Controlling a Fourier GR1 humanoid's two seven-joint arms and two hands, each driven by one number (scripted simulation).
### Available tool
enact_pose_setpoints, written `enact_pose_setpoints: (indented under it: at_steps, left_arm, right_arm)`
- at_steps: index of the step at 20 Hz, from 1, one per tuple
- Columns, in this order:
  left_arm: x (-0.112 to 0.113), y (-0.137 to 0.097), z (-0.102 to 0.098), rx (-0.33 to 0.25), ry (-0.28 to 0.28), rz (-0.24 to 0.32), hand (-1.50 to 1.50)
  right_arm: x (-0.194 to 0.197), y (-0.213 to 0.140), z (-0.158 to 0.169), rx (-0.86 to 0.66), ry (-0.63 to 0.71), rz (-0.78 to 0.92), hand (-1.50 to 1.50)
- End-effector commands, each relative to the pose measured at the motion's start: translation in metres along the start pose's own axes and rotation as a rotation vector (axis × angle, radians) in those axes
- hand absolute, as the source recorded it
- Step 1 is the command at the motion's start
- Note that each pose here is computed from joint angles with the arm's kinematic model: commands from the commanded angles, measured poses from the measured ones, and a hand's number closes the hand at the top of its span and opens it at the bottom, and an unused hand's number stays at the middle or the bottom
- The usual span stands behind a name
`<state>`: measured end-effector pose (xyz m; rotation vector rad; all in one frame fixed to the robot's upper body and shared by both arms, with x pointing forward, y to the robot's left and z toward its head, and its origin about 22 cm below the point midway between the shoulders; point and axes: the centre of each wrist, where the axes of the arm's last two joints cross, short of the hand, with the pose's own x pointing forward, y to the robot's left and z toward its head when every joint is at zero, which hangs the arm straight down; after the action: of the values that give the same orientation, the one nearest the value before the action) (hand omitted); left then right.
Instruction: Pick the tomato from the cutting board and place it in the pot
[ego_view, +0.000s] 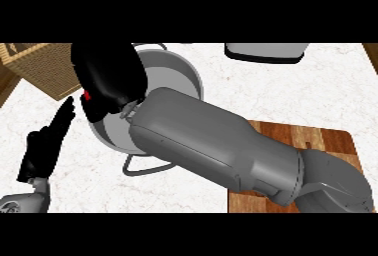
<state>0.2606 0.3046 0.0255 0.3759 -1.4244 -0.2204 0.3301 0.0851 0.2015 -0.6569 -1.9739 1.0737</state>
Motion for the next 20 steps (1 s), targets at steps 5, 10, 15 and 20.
enact_pose_setpoints:
  at_steps: [5,10,15,20]
  left_arm:
    - [0.01,-0.001,-0.005,-0.021,-0.036,-0.011,0.0]
    - [0.006,-0.006,-0.002,-0.05,-0.047,-0.005,0.0]
    - [0.014,-0.022,-0.01,-0.072,-0.048,-0.008,0.0]
    - [0.017,-0.018,-0.015,-0.062,-0.057,-0.003,0.0]
  right_arm:
    - [-0.047,0.011,-0.02,0.044,0.015,0.174,1.5]
    - [-0.066,0.012,-0.02,0.07,0.125,-0.027,-1.5]
    - [-0.075,0.016,-0.016,0.081,0.111,-0.134,-1.5]
    - [-0.074,0.011,-0.021,0.035,0.077,-0.211,-1.5]
